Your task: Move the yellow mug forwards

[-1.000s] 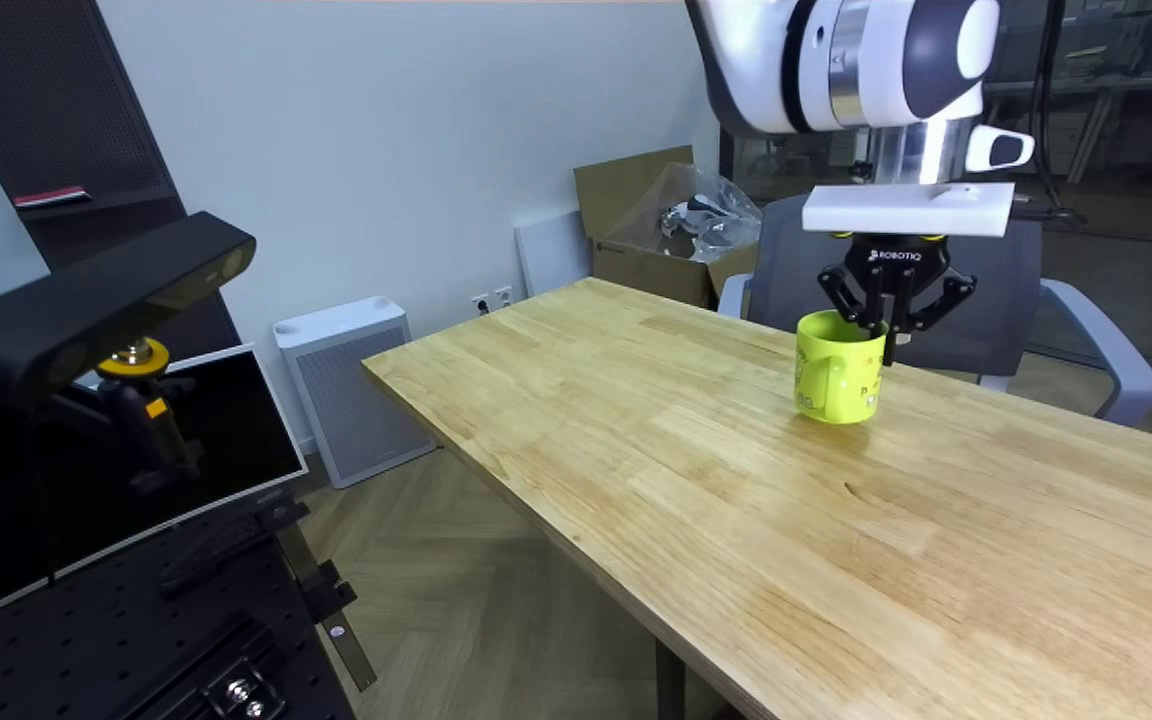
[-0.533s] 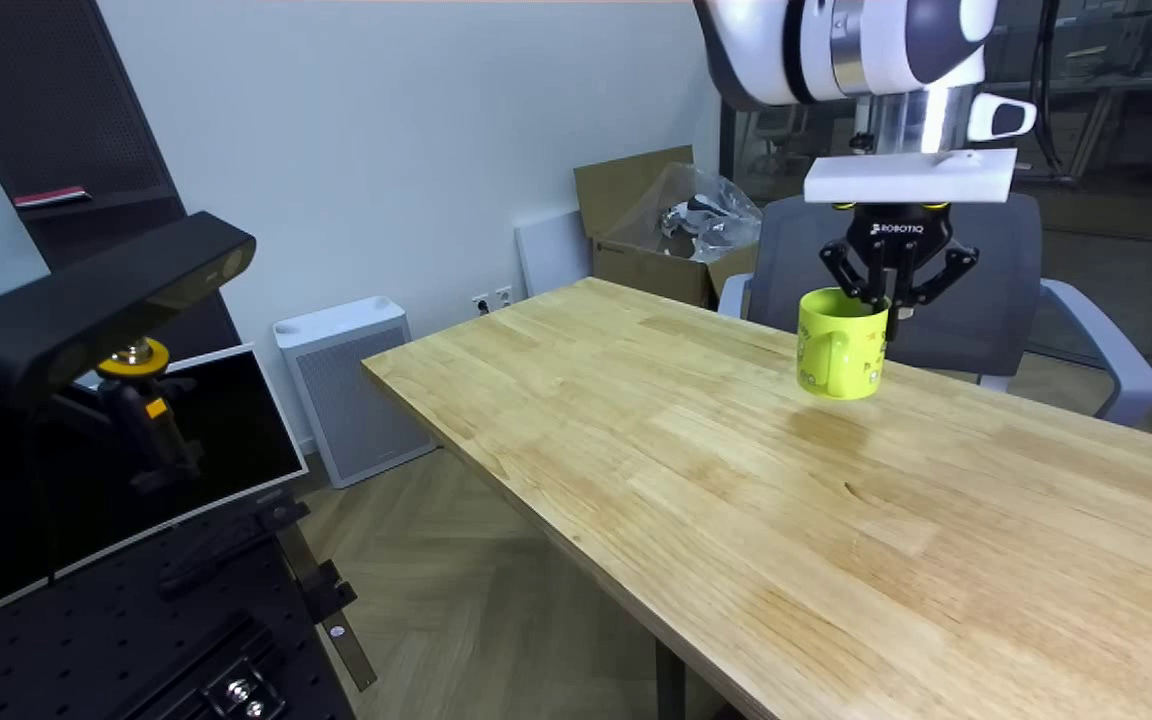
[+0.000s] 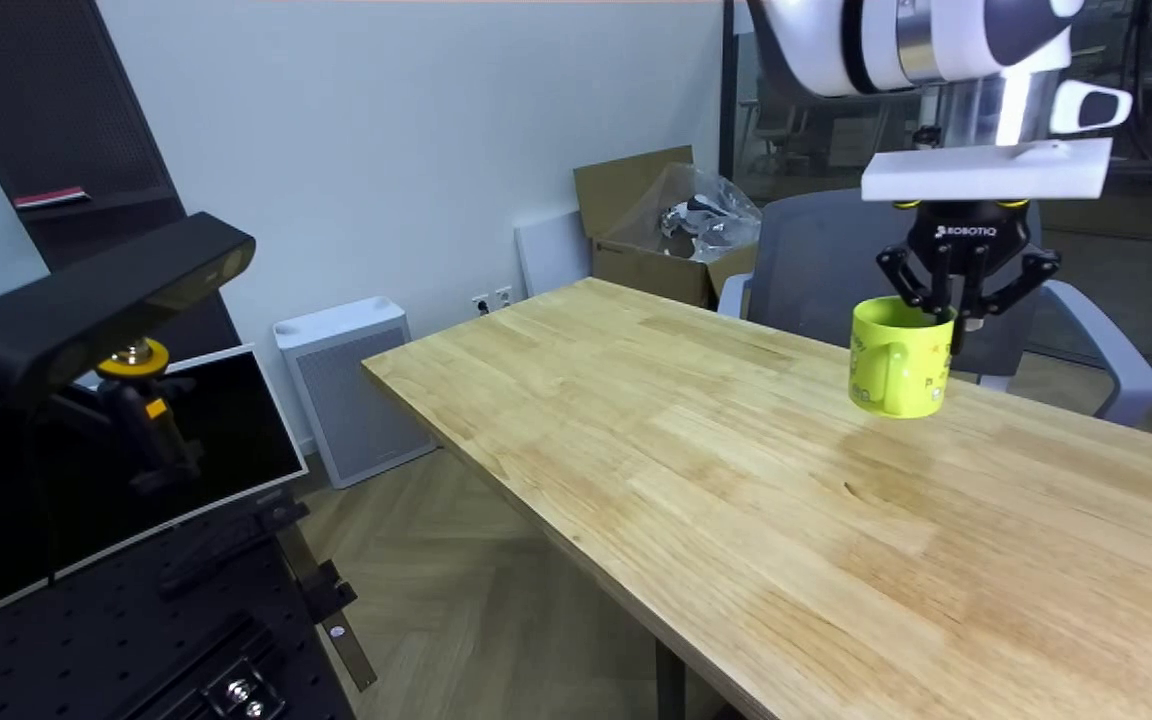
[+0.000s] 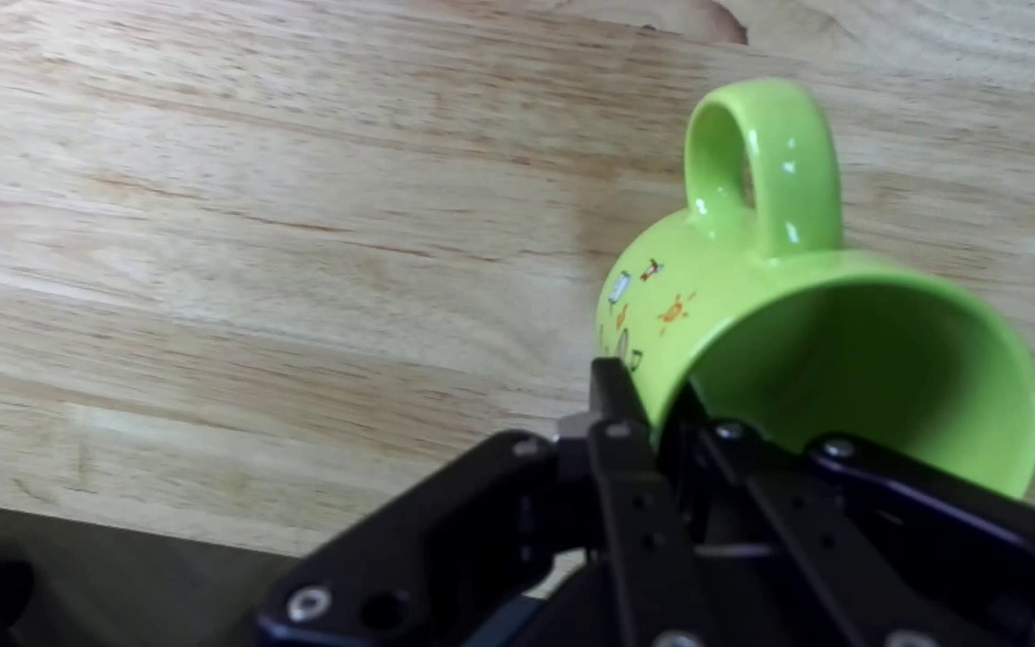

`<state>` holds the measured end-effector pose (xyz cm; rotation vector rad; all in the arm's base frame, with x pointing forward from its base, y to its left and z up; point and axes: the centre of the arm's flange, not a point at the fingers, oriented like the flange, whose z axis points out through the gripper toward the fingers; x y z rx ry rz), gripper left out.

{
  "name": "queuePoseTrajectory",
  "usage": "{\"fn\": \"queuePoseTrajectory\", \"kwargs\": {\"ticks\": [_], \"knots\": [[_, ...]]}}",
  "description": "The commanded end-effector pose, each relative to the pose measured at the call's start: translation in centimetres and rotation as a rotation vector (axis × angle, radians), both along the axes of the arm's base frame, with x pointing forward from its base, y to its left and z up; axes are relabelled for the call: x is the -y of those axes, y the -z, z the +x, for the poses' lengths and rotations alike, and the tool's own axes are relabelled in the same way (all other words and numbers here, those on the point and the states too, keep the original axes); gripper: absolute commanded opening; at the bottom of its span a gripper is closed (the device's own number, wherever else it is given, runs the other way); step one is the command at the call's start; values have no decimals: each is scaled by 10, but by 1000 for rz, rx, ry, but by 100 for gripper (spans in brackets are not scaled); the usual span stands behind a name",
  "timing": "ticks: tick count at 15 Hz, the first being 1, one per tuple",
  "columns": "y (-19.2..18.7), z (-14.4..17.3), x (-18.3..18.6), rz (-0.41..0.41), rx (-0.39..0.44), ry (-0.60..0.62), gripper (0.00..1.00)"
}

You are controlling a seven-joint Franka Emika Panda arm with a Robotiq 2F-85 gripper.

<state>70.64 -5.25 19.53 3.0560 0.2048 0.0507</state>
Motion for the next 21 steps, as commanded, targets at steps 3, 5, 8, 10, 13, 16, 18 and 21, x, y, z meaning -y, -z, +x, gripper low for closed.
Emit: {"fn": "queuePoseTrajectory", "kwargs": {"ticks": [3,5,8,10,13,16,18,21], "knots": [[-27,-28,42,-17,-8,80,2],[-29,-45,44,-8,-18,75,2],[-33,-73,35,11,-33,58,2],[-37,-89,27,21,-39,46,2],[-43,-113,13,33,-41,24,2],[-46,-138,0,40,-38,-2,2],[-45,-151,-5,39,-28,-9,2],[-39,-167,-13,48,-36,-21,2]]}}
